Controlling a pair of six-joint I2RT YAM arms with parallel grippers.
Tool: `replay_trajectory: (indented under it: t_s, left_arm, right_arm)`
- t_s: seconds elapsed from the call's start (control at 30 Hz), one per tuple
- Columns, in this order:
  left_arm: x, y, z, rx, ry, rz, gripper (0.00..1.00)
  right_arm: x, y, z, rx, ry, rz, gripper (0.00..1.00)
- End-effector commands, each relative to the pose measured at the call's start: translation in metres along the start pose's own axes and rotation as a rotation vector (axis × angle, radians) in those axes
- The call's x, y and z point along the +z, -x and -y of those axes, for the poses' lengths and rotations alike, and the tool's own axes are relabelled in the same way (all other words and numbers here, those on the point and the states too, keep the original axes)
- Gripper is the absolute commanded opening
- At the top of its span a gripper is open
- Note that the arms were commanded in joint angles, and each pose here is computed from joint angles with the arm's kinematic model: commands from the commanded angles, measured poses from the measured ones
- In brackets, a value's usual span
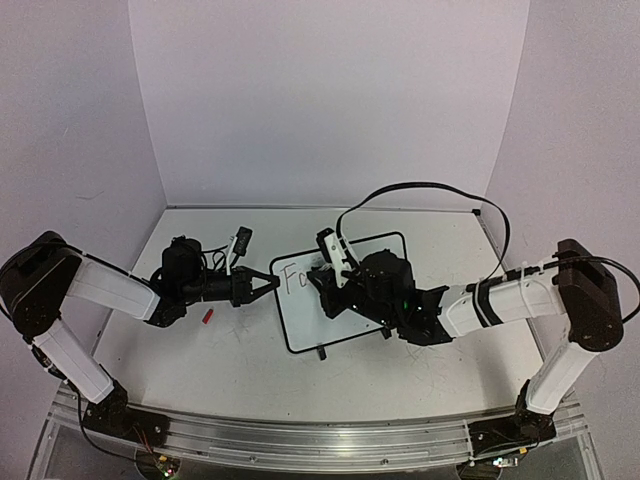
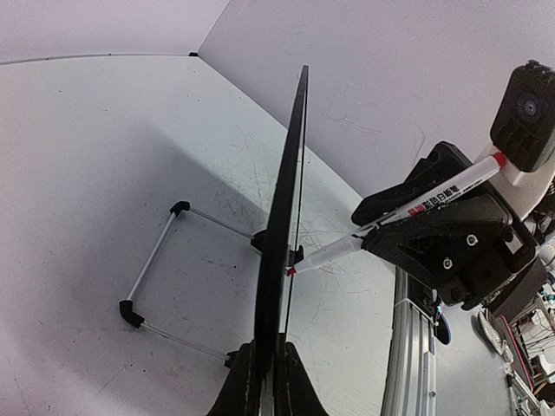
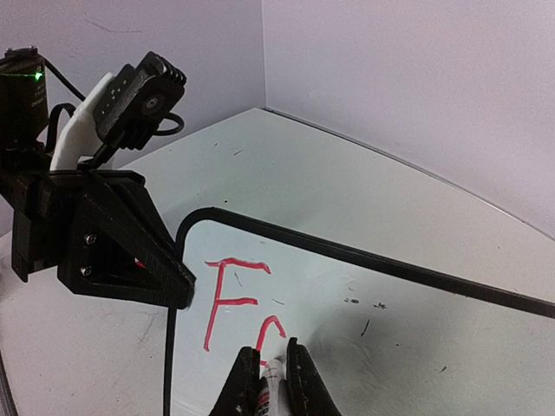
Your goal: Write a sentence on the whiteboard
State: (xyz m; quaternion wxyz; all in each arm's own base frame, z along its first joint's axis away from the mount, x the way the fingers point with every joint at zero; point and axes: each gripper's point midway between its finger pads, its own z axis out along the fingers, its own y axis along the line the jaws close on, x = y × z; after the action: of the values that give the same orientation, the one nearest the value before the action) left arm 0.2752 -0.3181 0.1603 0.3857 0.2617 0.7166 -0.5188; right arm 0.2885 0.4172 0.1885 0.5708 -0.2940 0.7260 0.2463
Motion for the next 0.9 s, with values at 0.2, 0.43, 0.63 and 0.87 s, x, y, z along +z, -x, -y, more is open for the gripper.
replay_trajectory:
  t_s: [0.2,0.43,0.63,0.87]
  left_arm:
    - [0.002,0.021,0.011,0.069,-0.025,0.032,0.00]
    - [0.002,0.019,0.011,0.065,-0.025,0.027,0.00]
    - [0.001,0.020,0.012,0.069,-0.025,0.030,0.00]
    - [0.002,0.020,0.012,0.068,-0.024,0.030,0.00]
  right_arm:
    - [0.002,0.032,0.016,0.010,-0.065,0.080,0.00]
    - [0.004,0.038,0.018,0.012,-0.071,0.095,0.00]
    - [0.007,0.041,0.018,0.010,-0.072,0.100,0.00]
    - [0.006,0.029,0.013,0.023,-0.039,0.074,0.00]
